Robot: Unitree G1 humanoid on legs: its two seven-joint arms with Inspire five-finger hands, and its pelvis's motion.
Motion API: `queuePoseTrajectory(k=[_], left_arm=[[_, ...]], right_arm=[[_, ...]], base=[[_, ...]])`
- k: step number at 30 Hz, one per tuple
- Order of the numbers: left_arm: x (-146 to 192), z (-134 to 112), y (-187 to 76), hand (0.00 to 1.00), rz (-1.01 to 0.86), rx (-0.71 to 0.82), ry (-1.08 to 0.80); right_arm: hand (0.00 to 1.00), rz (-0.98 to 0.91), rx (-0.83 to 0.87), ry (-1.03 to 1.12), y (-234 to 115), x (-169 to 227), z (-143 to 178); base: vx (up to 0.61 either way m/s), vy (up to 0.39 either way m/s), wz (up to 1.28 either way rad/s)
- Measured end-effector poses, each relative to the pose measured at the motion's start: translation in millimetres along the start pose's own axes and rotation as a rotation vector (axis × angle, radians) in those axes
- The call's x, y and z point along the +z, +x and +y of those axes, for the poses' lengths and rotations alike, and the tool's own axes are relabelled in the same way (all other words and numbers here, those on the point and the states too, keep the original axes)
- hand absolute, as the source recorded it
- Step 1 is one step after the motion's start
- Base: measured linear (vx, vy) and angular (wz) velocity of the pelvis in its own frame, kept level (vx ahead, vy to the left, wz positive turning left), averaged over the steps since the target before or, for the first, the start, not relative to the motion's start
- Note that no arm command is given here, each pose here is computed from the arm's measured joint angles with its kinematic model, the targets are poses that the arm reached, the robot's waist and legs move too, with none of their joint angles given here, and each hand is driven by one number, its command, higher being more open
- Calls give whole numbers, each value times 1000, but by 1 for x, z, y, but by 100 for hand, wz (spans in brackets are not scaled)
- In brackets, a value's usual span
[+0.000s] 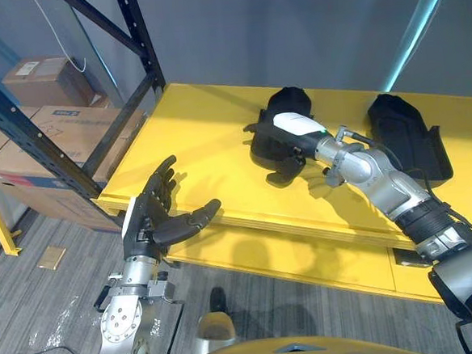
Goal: Walk over and take three plastic housings, then place them on the shelf
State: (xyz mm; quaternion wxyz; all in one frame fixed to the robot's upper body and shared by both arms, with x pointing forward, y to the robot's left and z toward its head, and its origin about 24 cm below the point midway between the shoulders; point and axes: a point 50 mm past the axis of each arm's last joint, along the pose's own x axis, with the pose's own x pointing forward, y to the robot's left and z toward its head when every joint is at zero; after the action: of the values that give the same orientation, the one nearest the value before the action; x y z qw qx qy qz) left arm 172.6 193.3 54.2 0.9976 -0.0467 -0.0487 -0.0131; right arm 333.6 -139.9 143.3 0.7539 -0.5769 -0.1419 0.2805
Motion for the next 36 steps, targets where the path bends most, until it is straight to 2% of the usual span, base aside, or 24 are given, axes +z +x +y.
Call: queuePoseTrajectory(k=[5, 13, 17, 20, 22, 23, 26, 30, 36], left_arm=[[0, 0, 1, 100, -1, 3, 1], [0, 4, 0, 100, 13, 20, 7], [-1, 7, 0, 100, 17, 29, 11], [-2, 7, 0, 100, 19, 39, 9], [-1, 8, 0, 100, 16, 46, 10], [-1, 8, 0, 100, 14, 49, 6], [4, 8, 1, 100, -12, 44, -36], [16, 10, 2, 100, -63, 57, -62], [21, 13, 8, 100, -71, 89, -124]], right_arm=[[100, -86, 11, -18, -13, 20, -14], [100, -83, 82, 6, -27, 22, -9], [100, -88, 48, -24, -35, 25, -21], [100, -87, -107, 40, -50, 22, -41], [100, -76, -284, 101, -61, 18, -55], [100, -76, -466, 213, -72, 12, -65], [100, -49, -805, 414, -105, -3, -71], [100, 30, -965, 562, -131, -17, -43], [100, 194, -1012, 823, -157, -31, 14]], base=[[1, -12, -9], [7, -12, -5], [-7, -9, -3], [-10, -8, -6], [-4, -3, -15], [1, -2, -19], [13, -7, -15], [14, -8, -19], [0, -10, -22]])
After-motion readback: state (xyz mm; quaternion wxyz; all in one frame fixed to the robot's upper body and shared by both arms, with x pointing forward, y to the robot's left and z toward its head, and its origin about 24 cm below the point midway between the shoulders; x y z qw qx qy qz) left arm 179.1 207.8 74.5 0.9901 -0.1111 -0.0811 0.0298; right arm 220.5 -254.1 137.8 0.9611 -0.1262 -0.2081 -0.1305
